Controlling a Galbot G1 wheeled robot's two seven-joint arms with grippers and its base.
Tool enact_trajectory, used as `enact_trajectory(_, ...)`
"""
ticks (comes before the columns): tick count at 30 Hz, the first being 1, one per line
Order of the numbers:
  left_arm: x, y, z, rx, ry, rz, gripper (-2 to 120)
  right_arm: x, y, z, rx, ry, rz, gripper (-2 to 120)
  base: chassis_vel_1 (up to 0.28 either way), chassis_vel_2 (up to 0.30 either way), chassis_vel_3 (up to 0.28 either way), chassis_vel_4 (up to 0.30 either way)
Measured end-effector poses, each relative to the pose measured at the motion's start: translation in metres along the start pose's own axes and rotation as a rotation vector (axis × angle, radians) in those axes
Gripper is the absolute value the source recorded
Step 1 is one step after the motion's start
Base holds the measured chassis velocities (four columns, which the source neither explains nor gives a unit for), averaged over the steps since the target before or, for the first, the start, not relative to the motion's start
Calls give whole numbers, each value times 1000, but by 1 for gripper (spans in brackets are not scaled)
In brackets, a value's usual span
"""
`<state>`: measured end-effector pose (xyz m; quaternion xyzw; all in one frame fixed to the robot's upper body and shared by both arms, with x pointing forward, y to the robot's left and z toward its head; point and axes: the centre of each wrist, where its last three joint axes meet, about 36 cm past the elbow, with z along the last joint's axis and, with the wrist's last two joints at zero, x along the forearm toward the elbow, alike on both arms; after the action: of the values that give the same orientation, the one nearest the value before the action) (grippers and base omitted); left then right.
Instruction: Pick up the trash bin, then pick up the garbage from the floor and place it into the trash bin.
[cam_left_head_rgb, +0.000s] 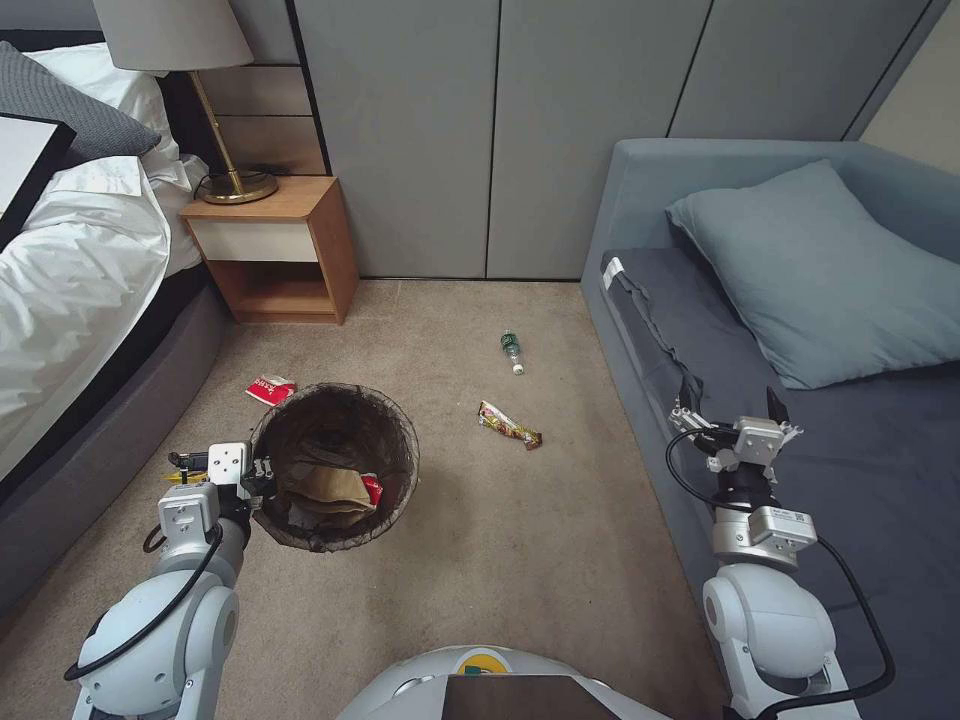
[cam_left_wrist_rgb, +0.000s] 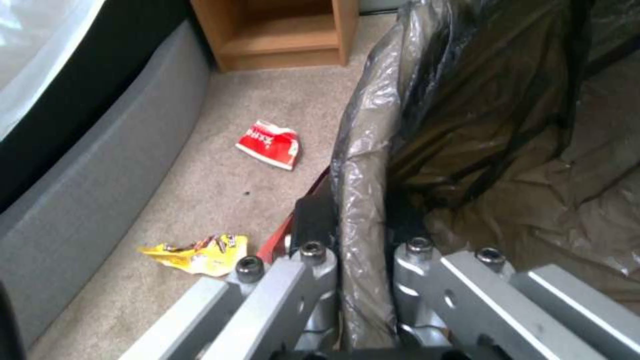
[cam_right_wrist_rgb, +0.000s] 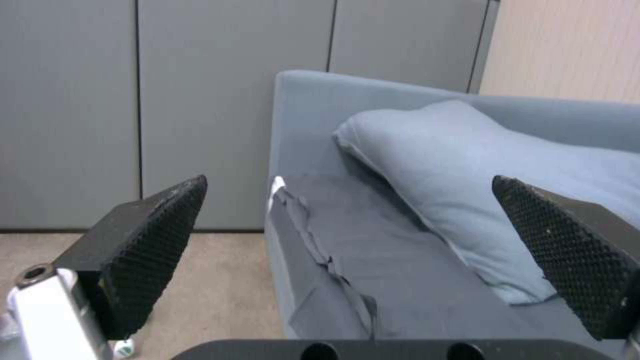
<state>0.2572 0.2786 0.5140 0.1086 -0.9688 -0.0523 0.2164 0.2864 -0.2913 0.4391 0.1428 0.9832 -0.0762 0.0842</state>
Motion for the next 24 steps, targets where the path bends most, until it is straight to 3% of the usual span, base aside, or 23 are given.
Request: enact_trajectory(24,1,-1,1,-2,5,-1,4,-10,1,-3,-35,66,-65,100,0,0,0,0)
